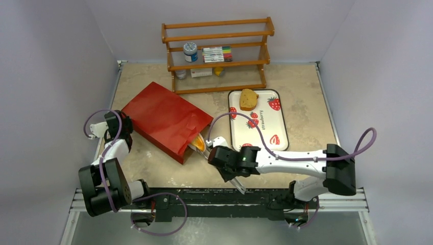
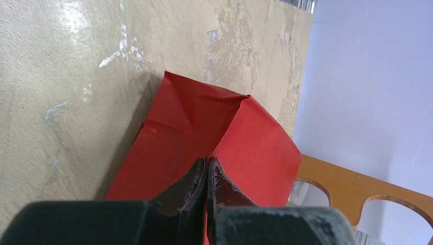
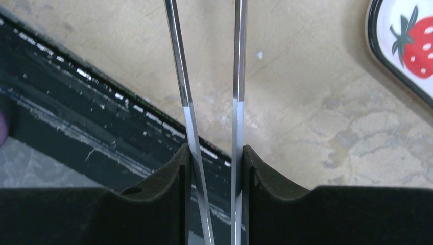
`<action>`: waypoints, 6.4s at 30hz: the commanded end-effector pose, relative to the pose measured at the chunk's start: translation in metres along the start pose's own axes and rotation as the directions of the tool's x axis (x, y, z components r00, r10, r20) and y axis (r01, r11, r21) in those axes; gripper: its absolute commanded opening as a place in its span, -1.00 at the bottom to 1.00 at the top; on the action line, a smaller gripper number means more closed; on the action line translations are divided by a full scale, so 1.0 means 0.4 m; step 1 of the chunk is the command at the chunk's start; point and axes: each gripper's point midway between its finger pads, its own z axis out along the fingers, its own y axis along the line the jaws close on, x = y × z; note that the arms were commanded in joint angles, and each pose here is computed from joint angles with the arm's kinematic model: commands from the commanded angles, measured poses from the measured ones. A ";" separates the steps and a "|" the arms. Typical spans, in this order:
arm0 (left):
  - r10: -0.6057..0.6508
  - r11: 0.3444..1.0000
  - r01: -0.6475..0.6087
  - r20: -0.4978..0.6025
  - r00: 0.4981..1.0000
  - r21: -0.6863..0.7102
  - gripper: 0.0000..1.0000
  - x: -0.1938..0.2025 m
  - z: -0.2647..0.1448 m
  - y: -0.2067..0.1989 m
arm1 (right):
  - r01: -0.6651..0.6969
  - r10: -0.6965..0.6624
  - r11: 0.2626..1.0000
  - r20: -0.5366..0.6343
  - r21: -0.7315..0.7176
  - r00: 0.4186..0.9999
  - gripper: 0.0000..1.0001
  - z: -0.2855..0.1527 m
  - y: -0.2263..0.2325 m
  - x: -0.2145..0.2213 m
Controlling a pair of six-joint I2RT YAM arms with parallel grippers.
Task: Take the fake bread out of the paper bag
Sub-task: Take out the fake bread from the paper bag, then place the fake bread in the container, then take out the fake bread from the paper bag.
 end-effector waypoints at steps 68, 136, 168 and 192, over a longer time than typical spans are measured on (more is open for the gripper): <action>-0.016 0.997 0.036 0.283 0.959 -0.068 -1.00 -0.160 -0.019 -0.007 | -0.543 0.373 0.833 0.616 0.108 0.694 -0.95 -0.433 -0.137 -0.319; 0.121 0.991 -0.129 0.222 0.968 0.020 -1.00 -0.169 -0.045 -0.038 | -0.049 0.114 0.984 0.399 -0.171 0.910 -0.47 0.033 0.110 -0.352; 0.038 0.787 -0.050 0.032 0.999 0.615 -1.00 -0.046 -0.334 -0.450 | -0.021 0.059 0.989 0.261 -0.144 0.964 -0.61 0.215 0.135 -0.308; 0.130 0.668 -0.042 -0.062 0.990 0.743 -1.00 0.032 -0.487 -0.522 | -0.027 0.066 0.990 0.280 -0.141 0.958 -0.64 0.224 0.100 -0.352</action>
